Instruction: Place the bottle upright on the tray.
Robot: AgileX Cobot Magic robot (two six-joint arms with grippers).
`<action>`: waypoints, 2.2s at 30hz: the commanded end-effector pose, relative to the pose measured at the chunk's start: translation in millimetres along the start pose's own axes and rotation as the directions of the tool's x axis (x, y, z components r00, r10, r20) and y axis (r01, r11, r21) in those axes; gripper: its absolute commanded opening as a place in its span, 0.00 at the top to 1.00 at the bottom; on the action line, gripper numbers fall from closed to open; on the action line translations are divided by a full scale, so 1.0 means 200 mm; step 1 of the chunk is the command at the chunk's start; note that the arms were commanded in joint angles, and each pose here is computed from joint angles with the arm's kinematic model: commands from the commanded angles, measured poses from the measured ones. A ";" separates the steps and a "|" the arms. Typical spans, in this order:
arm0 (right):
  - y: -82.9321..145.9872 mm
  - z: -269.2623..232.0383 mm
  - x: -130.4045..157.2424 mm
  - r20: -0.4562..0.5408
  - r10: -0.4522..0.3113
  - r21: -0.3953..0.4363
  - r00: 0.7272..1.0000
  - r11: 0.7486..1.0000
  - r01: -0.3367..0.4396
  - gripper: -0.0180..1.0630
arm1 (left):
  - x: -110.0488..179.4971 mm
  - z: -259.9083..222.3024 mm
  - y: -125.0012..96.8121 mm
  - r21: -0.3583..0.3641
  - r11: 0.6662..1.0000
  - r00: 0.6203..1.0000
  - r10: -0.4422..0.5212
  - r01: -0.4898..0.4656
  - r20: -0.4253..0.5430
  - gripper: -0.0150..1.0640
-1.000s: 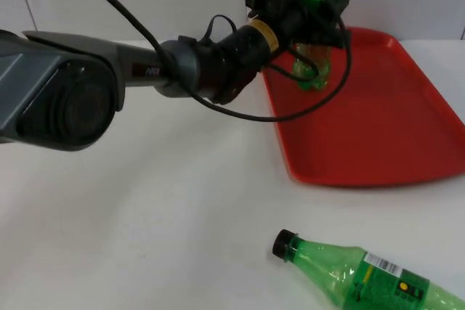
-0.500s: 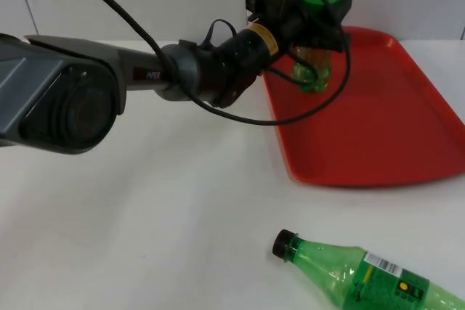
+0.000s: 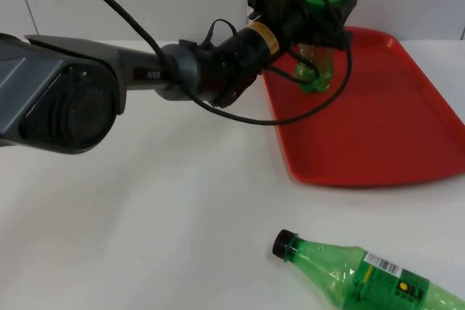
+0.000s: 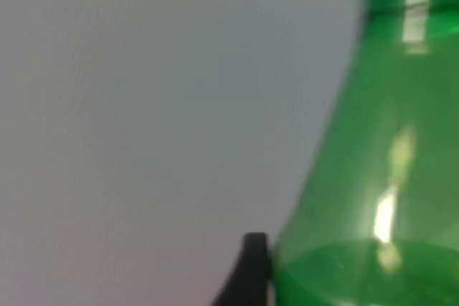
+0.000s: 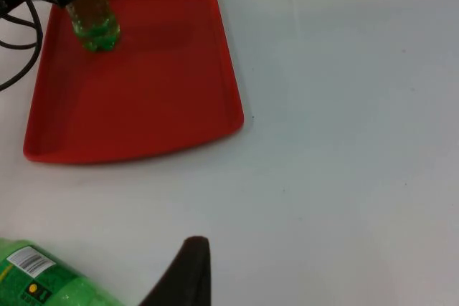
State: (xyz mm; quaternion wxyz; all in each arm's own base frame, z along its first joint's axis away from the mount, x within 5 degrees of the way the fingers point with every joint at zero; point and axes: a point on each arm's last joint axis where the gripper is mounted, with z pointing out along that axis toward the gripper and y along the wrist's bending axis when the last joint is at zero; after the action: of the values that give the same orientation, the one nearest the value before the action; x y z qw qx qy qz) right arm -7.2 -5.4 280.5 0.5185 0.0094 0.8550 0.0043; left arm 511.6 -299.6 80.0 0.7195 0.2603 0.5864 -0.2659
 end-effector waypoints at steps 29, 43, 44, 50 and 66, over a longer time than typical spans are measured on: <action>0.00 0.00 0.00 0.008 -0.003 0.009 1.000 1.000 0.003 0.01 | -0.05 0.02 0.01 0.083 0.996 0.987 0.049 -0.037 -0.154 0.01; 0.00 0.00 0.00 0.008 -0.003 0.009 1.000 1.000 0.003 0.01 | -0.09 0.00 0.09 0.087 0.996 0.979 0.052 -0.035 -0.198 0.01; 0.00 0.00 0.00 0.008 -0.003 0.009 1.000 1.000 0.003 0.01 | -0.10 -0.01 0.11 0.078 0.996 0.977 0.053 -0.038 -0.207 0.01; 0.00 0.00 0.00 0.008 -0.003 0.009 1.000 1.000 0.003 0.01 | -0.12 -0.04 0.12 0.071 0.997 0.968 0.014 0.004 -0.250 0.01; 0.00 0.00 0.00 0.008 -0.003 0.009 1.000 1.000 0.003 0.01 | -0.22 -0.24 0.11 0.063 0.997 0.924 -0.011 0.037 -0.381 0.01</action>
State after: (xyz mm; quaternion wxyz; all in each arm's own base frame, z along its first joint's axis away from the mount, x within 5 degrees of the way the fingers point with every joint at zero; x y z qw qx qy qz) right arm -7.2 -5.4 280.5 0.5185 0.0102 0.8550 0.0048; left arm 492.2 -254.7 110.8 0.5863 0.3286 0.7005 -0.2400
